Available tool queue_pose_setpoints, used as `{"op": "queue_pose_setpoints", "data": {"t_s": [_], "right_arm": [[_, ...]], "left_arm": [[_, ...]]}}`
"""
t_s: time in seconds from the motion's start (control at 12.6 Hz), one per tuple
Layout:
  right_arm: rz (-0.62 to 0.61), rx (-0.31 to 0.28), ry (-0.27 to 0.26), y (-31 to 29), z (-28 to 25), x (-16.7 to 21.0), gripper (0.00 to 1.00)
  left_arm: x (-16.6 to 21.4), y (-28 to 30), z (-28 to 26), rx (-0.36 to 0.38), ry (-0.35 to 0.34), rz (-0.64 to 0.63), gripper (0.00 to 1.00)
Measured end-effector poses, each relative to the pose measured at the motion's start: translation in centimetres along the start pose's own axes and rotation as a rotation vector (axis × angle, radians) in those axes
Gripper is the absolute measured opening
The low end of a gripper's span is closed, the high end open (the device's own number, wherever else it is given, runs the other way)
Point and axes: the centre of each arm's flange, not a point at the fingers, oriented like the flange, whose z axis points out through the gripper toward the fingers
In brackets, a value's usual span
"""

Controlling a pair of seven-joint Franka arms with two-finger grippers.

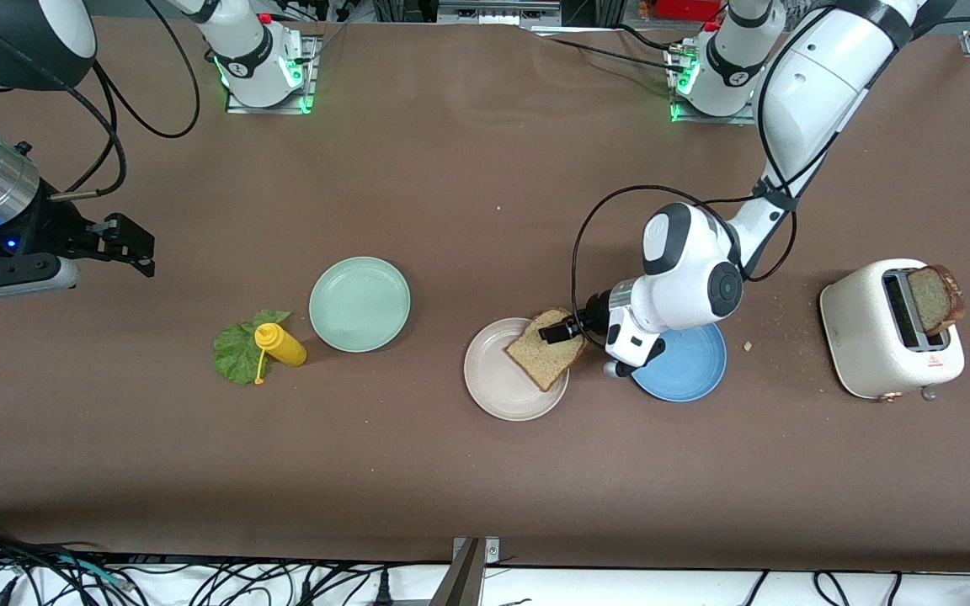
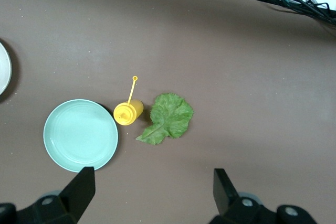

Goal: Make sandwich in beige plate with both arms
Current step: 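Lower the bread onto the beige plate and open the left gripper, then withdraw the left gripper while the right gripper reaches the yellow bottle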

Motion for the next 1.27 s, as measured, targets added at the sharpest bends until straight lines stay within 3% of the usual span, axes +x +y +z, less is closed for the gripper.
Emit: {"op": "queue_pose_setpoints", "data": {"t_s": [0.4,0.87,1.27], "right_arm": [[-0.009,-0.002,0.025,-0.6,0.8,0.8,1.0],[-0.036,-0.001,0.051,-2.3,1.9,1.8,1.0],[-0.04,-0.001,0.045,-2.5,2.3,1.9,1.0]], "left_arm": [[-0.5,-0.6,1.8,0.073,0.001,0.038,0.99],[-1.1,-1.1,1.7,0.196,-0.066,0.092,0.99],[-1.9,0.4,-7.7,0.239,-0.085,0.102,0.99]]}}
